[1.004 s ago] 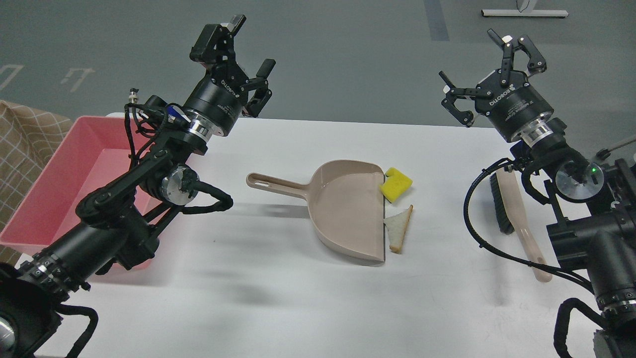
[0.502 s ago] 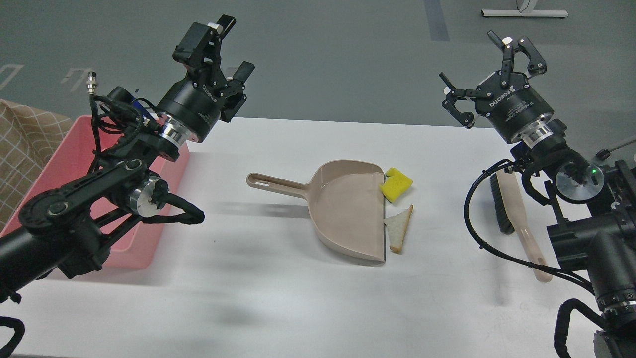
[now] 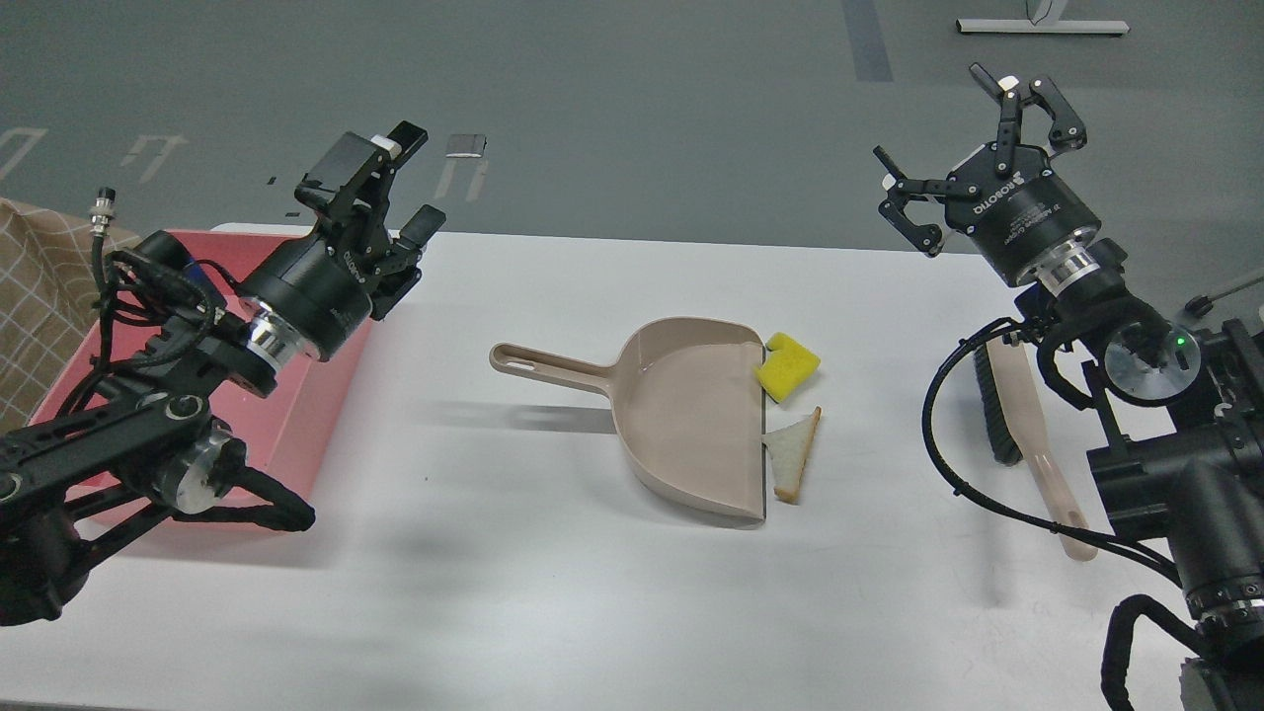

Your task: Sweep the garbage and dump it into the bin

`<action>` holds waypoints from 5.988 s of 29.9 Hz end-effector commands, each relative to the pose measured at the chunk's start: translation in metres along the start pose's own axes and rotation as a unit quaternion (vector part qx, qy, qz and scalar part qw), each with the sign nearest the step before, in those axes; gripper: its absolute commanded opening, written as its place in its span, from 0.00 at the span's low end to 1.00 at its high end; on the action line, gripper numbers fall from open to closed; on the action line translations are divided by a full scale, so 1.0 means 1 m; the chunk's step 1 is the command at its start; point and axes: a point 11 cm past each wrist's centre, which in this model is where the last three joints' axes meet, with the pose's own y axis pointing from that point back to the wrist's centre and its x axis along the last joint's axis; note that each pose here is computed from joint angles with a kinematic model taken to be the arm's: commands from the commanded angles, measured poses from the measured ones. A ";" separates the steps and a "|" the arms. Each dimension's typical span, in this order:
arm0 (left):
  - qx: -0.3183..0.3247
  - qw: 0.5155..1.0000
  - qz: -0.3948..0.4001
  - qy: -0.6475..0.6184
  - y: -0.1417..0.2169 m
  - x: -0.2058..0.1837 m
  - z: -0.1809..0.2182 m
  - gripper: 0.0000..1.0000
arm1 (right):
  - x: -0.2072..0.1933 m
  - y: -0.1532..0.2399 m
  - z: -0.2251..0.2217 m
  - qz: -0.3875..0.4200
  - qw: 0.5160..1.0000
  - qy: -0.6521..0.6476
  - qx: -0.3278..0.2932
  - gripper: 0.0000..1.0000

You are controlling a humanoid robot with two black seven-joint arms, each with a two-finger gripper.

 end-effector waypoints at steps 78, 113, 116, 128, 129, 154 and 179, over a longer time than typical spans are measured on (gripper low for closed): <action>0.139 0.979 -0.019 -0.148 -0.032 -0.105 -0.163 0.91 | 0.006 0.002 0.003 0.009 1.000 -0.004 -0.003 1.00; 0.127 0.979 -0.019 -0.161 -0.040 -0.098 -0.154 0.00 | 0.005 0.001 0.002 0.007 1.000 -0.003 -0.003 1.00; 0.122 0.979 -0.019 -0.165 -0.044 -0.095 -0.150 0.00 | 0.004 0.001 0.002 0.006 1.000 -0.001 -0.004 1.00; 0.110 0.977 -0.012 -0.181 -0.052 -0.082 -0.139 0.00 | 0.010 0.006 0.000 0.024 0.993 0.089 -0.071 1.00; 0.110 0.977 -0.012 -0.181 -0.052 -0.082 -0.139 0.00 | 0.012 0.008 -0.001 0.029 0.991 0.102 -0.082 1.00; 0.107 0.976 -0.005 -0.191 -0.054 -0.073 -0.138 0.00 | 0.036 0.047 -0.093 0.131 0.767 0.525 -0.345 1.00; 0.108 0.976 -0.008 -0.187 -0.051 -0.075 -0.139 0.00 | 0.042 0.164 -0.055 0.056 0.511 0.660 -0.548 0.99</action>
